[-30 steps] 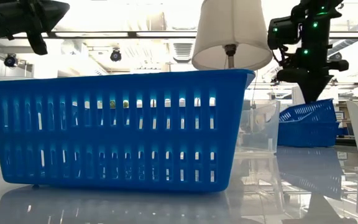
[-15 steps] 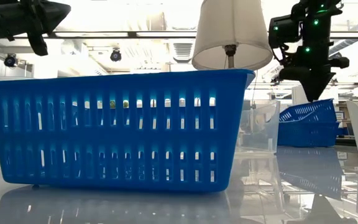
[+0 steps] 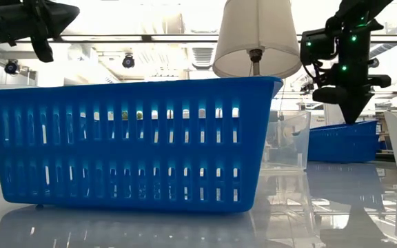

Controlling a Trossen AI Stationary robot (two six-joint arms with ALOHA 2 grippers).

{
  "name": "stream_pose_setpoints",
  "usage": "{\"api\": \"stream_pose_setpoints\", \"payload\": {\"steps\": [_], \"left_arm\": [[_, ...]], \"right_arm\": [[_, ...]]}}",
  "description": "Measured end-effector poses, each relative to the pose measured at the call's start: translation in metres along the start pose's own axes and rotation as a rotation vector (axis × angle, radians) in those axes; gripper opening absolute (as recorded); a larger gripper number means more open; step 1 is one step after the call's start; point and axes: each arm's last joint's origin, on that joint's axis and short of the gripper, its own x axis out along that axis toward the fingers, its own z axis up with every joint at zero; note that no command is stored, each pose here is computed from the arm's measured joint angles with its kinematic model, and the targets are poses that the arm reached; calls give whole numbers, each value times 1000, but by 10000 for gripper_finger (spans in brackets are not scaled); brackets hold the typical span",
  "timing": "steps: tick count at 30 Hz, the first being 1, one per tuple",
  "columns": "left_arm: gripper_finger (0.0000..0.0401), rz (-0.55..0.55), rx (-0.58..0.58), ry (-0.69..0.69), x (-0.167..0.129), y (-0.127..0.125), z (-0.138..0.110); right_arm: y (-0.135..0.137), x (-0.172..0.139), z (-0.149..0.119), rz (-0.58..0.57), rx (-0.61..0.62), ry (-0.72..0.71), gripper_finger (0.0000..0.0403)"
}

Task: Stack baskets by color
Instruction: Stack the bottom center blue bin on top of the top blue bin, then stack the bottom left transparent bin on top of the center transparent bin

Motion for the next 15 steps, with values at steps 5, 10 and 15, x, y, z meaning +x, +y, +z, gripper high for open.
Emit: {"api": "stream_pose_setpoints", "payload": {"steps": [5,10,15], "left_arm": [[0,0,0,0,0,0,0],[0,-1,-1,13,0,0,-1],[0,-10,-37,62,1,-1,-8]], "right_arm": [[0,0,0,-9,-1,-5,76],[-1,-4,1,-7,-6,-5,127],[4,-16,-2,57,-29,-45,147]]}}
